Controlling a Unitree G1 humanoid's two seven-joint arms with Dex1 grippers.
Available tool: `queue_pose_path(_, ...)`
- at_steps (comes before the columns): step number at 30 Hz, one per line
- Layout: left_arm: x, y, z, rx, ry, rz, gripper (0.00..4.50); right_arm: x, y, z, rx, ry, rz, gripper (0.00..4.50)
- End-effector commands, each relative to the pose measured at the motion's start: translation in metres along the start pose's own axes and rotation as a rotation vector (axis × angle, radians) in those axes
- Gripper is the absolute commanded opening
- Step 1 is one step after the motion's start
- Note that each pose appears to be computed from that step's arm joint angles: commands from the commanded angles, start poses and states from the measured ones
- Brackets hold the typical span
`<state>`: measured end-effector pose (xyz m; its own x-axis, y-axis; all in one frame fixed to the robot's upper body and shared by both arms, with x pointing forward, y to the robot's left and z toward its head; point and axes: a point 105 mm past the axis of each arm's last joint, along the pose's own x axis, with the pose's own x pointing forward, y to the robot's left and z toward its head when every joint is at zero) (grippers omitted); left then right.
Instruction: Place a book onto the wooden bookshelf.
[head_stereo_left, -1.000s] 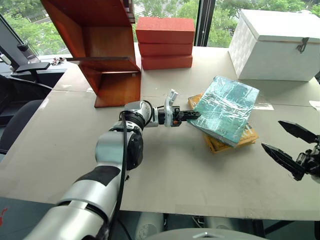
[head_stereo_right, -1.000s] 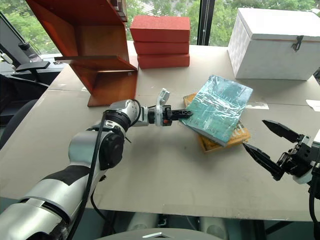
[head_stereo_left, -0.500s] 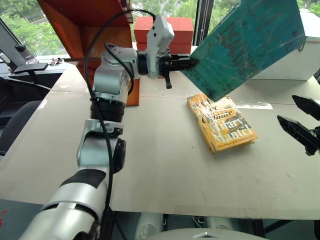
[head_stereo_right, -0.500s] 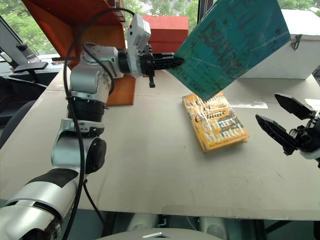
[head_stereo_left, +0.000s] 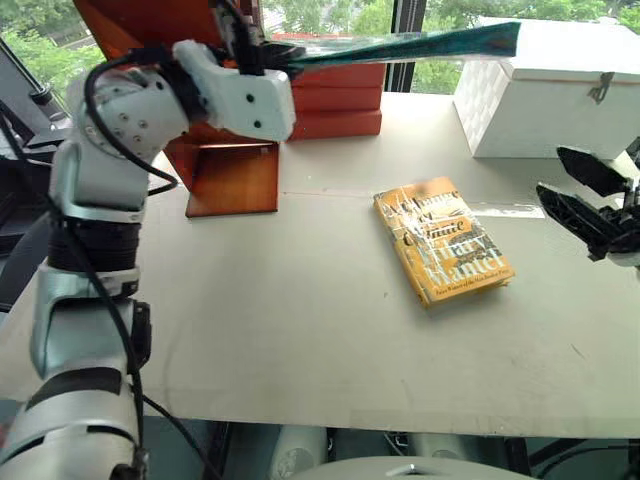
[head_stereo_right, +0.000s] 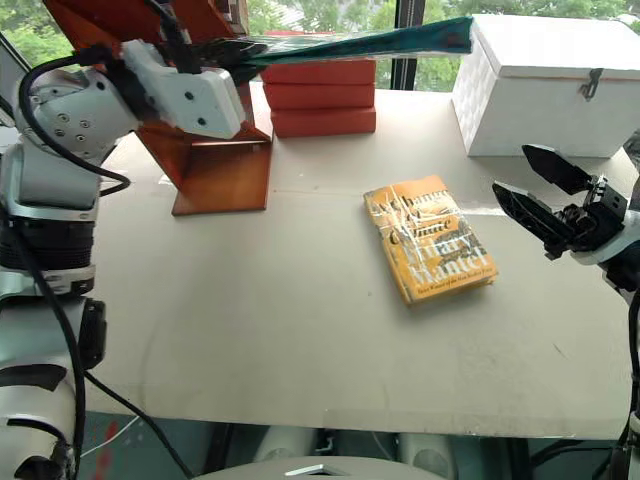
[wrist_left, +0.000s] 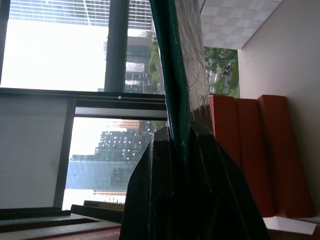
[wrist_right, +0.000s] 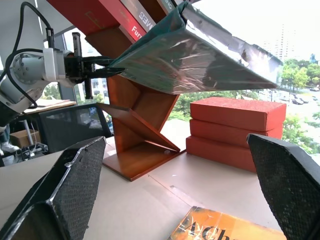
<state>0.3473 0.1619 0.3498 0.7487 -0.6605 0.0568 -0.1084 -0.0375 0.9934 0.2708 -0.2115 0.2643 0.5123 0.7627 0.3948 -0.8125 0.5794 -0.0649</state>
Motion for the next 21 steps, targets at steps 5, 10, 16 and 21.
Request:
queue_pose_path(5,-0.05,0.006,-0.045,0.053,0.188,-0.003,0.03,0.014,0.007,0.005,-0.001,-0.017,0.074,4.5)
queue_pose_path(10,-0.071,-0.001,-0.07,0.038,0.295,-0.031,0.03,0.023,0.009,0.001,0.005,-0.001,0.08,4.5)
queue_pose_path(16,-0.08,-0.01,-0.087,0.016,0.376,-0.067,0.03,0.029,0.009,-0.005,-0.007,0.027,0.05,4.5)
queue_pose_path(21,-0.09,-0.015,-0.096,-0.033,0.421,-0.092,0.03,0.027,0.01,-0.007,-0.008,0.031,0.04,4.5)
